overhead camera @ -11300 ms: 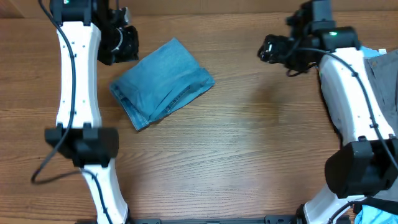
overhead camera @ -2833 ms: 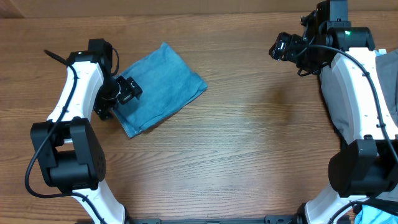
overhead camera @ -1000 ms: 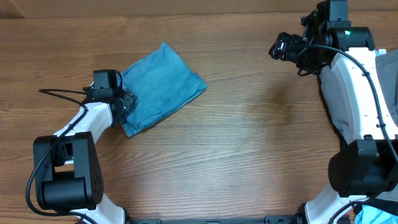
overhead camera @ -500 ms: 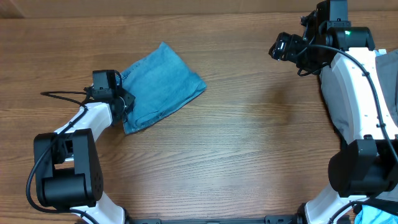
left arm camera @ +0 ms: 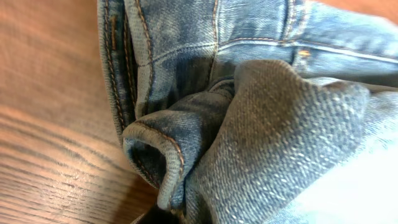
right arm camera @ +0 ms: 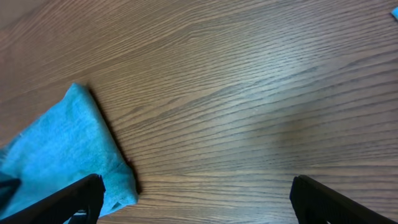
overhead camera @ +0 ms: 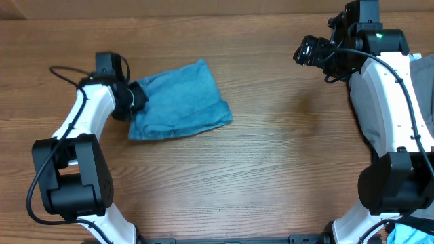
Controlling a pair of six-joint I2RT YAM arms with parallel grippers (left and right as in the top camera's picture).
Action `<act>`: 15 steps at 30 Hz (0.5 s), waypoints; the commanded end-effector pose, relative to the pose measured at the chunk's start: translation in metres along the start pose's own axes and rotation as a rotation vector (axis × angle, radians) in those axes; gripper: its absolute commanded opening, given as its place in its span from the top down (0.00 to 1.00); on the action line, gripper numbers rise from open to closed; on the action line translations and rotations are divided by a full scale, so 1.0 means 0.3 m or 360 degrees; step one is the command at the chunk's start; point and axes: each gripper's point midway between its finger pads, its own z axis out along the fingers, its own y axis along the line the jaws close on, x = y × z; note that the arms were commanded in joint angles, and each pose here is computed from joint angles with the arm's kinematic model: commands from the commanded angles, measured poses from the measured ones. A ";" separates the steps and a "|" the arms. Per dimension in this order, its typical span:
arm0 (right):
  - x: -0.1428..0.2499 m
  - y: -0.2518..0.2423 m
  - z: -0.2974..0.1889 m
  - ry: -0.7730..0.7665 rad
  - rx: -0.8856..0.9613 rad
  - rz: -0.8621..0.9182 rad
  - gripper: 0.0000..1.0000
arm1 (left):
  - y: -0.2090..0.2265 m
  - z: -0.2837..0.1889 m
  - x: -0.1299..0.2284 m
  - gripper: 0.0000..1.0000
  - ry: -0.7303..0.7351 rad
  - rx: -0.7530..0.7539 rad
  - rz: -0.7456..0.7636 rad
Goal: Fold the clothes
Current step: 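Drag the jeans bundle leftward toward the table's left edge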
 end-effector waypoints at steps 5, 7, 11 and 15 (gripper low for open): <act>-0.006 0.003 -0.005 -0.0012 -0.0010 -0.0011 0.00 | -0.150 -0.253 -0.158 0.96 -0.0273 0.0194 0.0123; -0.006 0.003 -0.005 -0.0012 -0.0010 -0.0011 0.00 | -0.152 -0.290 -0.176 0.96 -0.0314 0.0212 0.0030; -0.006 0.003 -0.005 -0.0012 -0.0009 -0.0011 0.00 | -0.109 -0.311 -0.211 0.96 -0.0345 0.0228 -0.0195; -0.006 0.003 -0.005 -0.0012 -0.0009 -0.0011 0.00 | -0.085 -0.338 -0.256 0.96 -0.0337 0.0389 -0.0305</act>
